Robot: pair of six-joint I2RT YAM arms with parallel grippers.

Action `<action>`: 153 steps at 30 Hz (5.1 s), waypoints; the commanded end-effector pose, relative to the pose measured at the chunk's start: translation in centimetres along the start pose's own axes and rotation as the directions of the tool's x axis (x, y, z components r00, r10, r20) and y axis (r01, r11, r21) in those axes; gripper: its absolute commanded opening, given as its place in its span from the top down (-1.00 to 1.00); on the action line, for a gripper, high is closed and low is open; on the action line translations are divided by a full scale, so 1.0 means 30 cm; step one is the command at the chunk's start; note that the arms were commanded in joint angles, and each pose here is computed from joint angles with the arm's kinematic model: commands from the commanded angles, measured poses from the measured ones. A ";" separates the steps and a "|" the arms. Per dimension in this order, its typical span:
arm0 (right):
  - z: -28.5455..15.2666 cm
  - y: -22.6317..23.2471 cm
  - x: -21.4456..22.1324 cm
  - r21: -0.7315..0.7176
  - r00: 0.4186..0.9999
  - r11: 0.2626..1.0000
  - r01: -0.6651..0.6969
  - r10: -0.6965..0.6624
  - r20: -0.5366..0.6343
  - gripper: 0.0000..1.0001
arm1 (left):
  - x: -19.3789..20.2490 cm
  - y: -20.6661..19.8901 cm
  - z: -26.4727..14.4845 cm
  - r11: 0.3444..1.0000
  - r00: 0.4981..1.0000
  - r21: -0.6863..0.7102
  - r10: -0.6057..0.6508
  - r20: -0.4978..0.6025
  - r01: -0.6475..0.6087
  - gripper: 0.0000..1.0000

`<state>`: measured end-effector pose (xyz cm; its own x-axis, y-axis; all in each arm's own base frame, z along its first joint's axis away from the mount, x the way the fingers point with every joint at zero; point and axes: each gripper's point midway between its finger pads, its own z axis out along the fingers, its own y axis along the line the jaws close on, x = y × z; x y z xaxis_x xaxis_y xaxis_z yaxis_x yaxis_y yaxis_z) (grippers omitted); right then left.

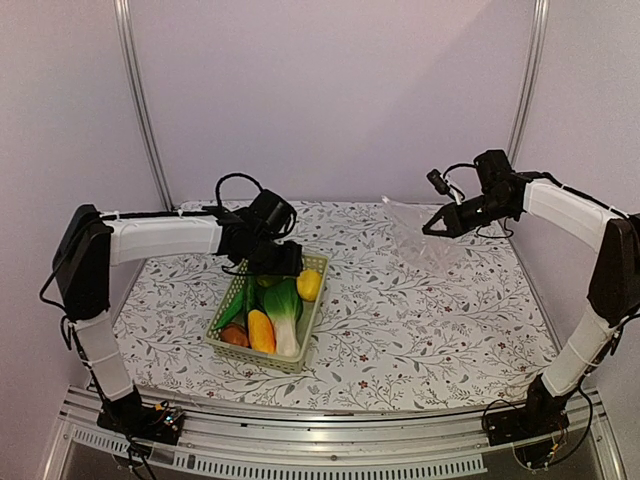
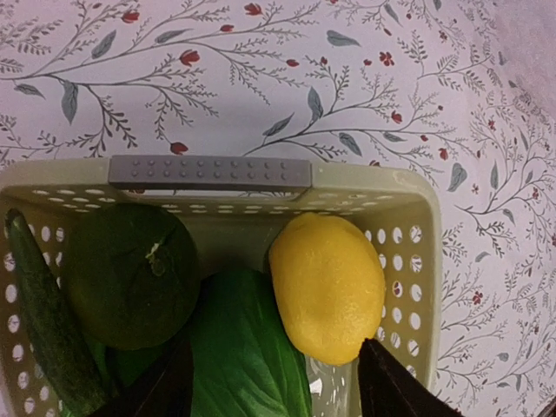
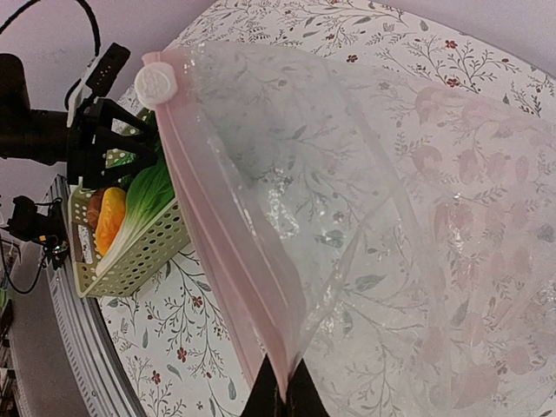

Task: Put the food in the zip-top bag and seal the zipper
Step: Pick up the fake fruit from the bin, then place the fake fruit in the zipper food storage bag, then adjust the zipper food storage bag at the corner of the board.

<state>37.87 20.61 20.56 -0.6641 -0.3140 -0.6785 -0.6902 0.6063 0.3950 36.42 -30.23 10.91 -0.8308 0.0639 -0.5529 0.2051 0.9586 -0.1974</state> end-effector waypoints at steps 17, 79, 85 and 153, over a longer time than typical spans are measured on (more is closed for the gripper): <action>-0.006 0.009 0.030 0.014 1.000 1.000 0.011 -0.011 -0.016 1.00 | 0.046 -0.058 0.178 0.992 0.990 0.080 -0.091 -0.107 0.100 -0.23; 0.031 -0.012 -0.057 -0.011 0.996 0.996 -0.084 0.084 -0.036 1.00 | -0.236 -0.645 -0.458 0.756 0.890 0.584 -0.002 0.455 -0.297 0.39; 0.030 0.007 -0.057 -0.032 0.995 0.995 -0.099 0.097 -0.038 1.00 | -0.224 -0.774 -0.407 0.707 0.895 0.629 0.011 0.447 -0.323 0.40; -0.070 -0.145 -0.189 0.360 1.000 0.933 -0.031 0.028 0.014 1.00 | -0.327 -0.796 -0.061 0.799 0.964 0.596 -0.213 0.159 0.078 1.00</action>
<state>40.01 21.74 24.29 -0.6940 -0.2692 -0.6678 -0.6461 0.6420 0.4127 39.94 -51.29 17.43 -0.7602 -0.2030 -0.6172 0.3471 0.6761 -0.6499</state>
